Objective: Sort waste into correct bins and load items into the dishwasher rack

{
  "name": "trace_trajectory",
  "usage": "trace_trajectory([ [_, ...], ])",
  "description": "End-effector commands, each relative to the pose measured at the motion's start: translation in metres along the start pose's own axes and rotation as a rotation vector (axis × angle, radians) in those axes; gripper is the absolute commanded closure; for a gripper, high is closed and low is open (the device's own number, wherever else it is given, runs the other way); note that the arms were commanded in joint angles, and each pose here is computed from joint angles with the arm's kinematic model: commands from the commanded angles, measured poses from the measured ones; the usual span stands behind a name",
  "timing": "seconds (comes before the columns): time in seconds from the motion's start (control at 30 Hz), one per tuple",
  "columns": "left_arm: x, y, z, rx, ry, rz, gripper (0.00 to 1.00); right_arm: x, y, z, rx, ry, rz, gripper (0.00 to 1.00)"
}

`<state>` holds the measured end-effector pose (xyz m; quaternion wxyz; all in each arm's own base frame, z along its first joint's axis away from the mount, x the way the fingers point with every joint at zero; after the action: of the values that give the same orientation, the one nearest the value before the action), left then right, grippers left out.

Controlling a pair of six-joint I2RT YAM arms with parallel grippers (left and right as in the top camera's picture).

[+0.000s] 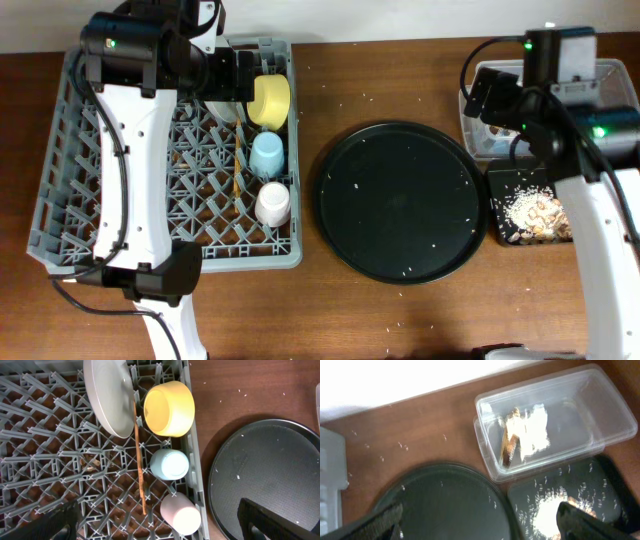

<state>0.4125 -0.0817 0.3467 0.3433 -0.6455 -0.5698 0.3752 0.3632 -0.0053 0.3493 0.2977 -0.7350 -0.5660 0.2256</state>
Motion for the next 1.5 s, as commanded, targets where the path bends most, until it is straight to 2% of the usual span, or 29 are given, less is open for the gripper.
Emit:
trace_trajectory([
  [0.0, -0.002, 0.002, 0.000, 0.006, -0.004, 0.010, 0.01, 0.009, -0.015, -0.004, -0.144, -0.091, -0.095, 0.01],
  [0.1, -0.002, 0.002, 0.000, 0.006, -0.004, 0.010, 0.01, 0.000, -0.023, 0.028, -0.344, -0.048, -0.146, 0.02],
  [0.2, -0.002, 0.002, 0.000, 0.006, -0.004, 0.010, 0.01, -0.014, -0.021, 0.089, -0.475, -0.020, -0.169, 0.02],
  [0.23, -0.002, 0.002, 0.000, 0.005, -0.004, 0.010, 0.01, -0.021, -0.014, 0.125, -0.531, -0.007, -0.181, 0.02],
  [0.37, -0.002, 0.002, 0.000, 0.006, -0.004, 0.010, 0.01, -0.026, 0.018, 0.201, -0.619, 0.015, -0.239, 0.02],
  [0.47, -0.002, 0.002, 0.000, 0.006, -0.004, 0.010, 0.01, -0.028, 0.026, 0.224, -0.666, 0.019, -0.263, 0.02],
  [0.67, -0.002, 0.002, 0.000, 0.006, -0.004, 0.010, 0.01, -0.020, 0.026, 0.240, -0.660, -0.009, -0.340, 0.02],
  [1.17, 0.000, 0.006, 0.001, 0.015, 0.000, -0.005, 0.01, -0.020, 0.026, 0.240, -0.658, -0.009, -0.340, 0.02],
  [1.23, 0.004, 0.002, -0.006, -0.027, 0.003, -0.046, 0.01, -0.020, 0.026, 0.240, -0.658, -0.009, -0.340, 0.02],
  [1.37, -0.010, -0.043, -0.039, -0.281, 0.023, -0.035, 0.01, -0.020, 0.026, 0.240, -0.658, -0.009, -0.340, 0.02],
  [1.47, -0.007, -0.077, -0.033, -0.353, 0.020, -0.045, 0.01, -0.020, 0.026, 0.240, -0.658, -0.009, -0.340, 0.02],
])
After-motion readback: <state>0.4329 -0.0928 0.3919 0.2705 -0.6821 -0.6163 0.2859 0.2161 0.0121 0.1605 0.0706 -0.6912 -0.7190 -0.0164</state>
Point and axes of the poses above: each gripper's point midway between its finger pads, its own y axis out along the fingers, its own x axis along the line the jaws close on, z = x × y, the point moved 3 cm from there along -y, back along the fingers, and after that the axes turned 2 degrees about -y, right-handed, at the moved point
